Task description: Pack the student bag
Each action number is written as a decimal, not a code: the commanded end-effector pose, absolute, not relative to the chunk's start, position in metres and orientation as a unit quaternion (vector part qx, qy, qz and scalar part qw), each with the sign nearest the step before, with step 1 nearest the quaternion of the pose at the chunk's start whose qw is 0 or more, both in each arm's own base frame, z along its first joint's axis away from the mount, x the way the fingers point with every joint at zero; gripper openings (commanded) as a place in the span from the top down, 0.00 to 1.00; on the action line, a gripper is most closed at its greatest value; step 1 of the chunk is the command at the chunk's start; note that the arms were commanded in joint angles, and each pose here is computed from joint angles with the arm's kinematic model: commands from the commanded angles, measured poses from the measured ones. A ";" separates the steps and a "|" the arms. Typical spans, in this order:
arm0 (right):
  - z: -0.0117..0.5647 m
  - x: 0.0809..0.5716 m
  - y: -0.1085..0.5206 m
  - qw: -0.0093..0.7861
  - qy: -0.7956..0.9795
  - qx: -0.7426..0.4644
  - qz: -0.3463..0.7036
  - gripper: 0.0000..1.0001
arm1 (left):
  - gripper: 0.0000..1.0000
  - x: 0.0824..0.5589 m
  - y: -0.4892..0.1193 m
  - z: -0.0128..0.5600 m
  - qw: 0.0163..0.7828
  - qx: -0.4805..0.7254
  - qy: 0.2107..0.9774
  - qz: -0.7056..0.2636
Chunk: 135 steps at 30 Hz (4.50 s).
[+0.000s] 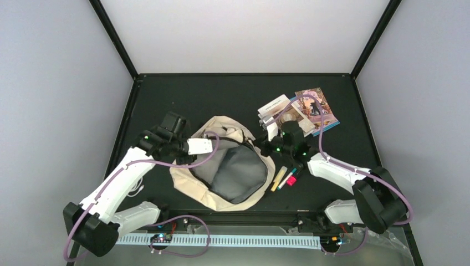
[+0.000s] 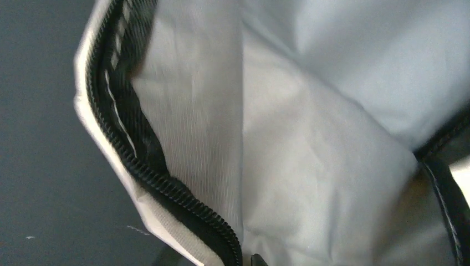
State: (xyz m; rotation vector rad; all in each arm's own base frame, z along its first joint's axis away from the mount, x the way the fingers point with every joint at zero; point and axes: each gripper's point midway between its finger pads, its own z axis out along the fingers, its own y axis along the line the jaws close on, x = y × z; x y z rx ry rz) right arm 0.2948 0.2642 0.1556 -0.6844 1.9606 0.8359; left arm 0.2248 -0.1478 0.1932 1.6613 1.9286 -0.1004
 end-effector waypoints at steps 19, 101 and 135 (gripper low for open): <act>0.149 0.291 0.270 0.435 0.802 -0.259 0.317 0.99 | 0.46 0.255 -0.235 0.175 0.339 0.600 0.719 -0.091; 0.074 0.401 0.025 0.317 0.827 0.317 0.338 0.31 | 0.98 0.292 -0.202 0.335 0.438 0.481 0.757 -0.061; 0.101 0.401 0.053 0.328 0.824 0.238 0.396 0.99 | 0.98 0.297 -0.200 0.319 0.426 0.481 0.764 -0.060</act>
